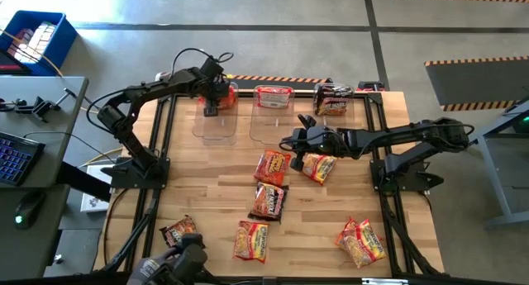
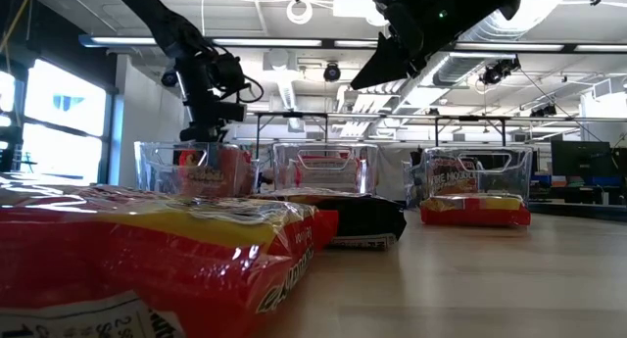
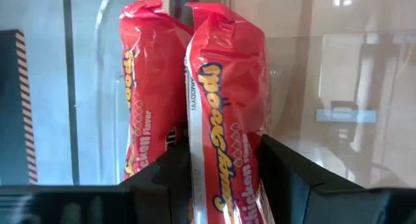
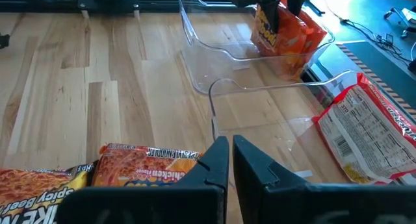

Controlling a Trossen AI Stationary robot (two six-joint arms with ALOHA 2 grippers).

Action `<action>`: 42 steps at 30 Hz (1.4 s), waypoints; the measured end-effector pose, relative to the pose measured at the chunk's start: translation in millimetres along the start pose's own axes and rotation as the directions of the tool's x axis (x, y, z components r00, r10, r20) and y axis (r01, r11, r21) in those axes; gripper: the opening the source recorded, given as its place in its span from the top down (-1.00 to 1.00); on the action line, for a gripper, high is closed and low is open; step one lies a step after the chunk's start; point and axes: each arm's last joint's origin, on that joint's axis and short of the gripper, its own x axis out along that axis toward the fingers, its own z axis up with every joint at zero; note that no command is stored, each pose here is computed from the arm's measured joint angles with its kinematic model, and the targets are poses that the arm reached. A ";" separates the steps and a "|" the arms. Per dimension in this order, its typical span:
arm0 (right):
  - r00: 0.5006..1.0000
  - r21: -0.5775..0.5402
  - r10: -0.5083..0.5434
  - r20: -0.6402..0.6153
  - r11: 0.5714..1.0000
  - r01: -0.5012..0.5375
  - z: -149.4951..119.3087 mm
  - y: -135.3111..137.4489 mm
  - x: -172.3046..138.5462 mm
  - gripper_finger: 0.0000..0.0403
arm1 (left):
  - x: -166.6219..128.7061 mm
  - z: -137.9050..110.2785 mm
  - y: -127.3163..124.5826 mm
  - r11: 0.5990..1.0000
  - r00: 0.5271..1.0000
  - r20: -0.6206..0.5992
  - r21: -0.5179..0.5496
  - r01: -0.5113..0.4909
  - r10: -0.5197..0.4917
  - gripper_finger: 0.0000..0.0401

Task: Sort Maruchan noodles
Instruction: Put the orange noodle pack into the left transparent bin

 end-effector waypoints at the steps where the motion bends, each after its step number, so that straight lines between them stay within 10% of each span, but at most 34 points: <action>1: 1.000 0.000 0.002 0.000 1.000 -0.002 0.0 0.0 -0.1 0.98 | -1.0 0.9 1.1 1.000 1.000 0.008 -0.007 0.002 -0.002 0.29; 22: 1.000 0.000 0.026 0.000 1.000 -0.026 -0.1 0.9 0.0 0.98 | -5.6 -9.6 -0.2 0.967 0.967 0.120 -0.088 0.237 -0.226 0.63; 42: 1.000 -0.001 0.029 -0.003 1.000 -0.029 -0.7 1.0 0.1 0.98 | -5.0 -0.9 9.7 0.997 0.998 -0.037 -0.058 -0.060 0.057 0.11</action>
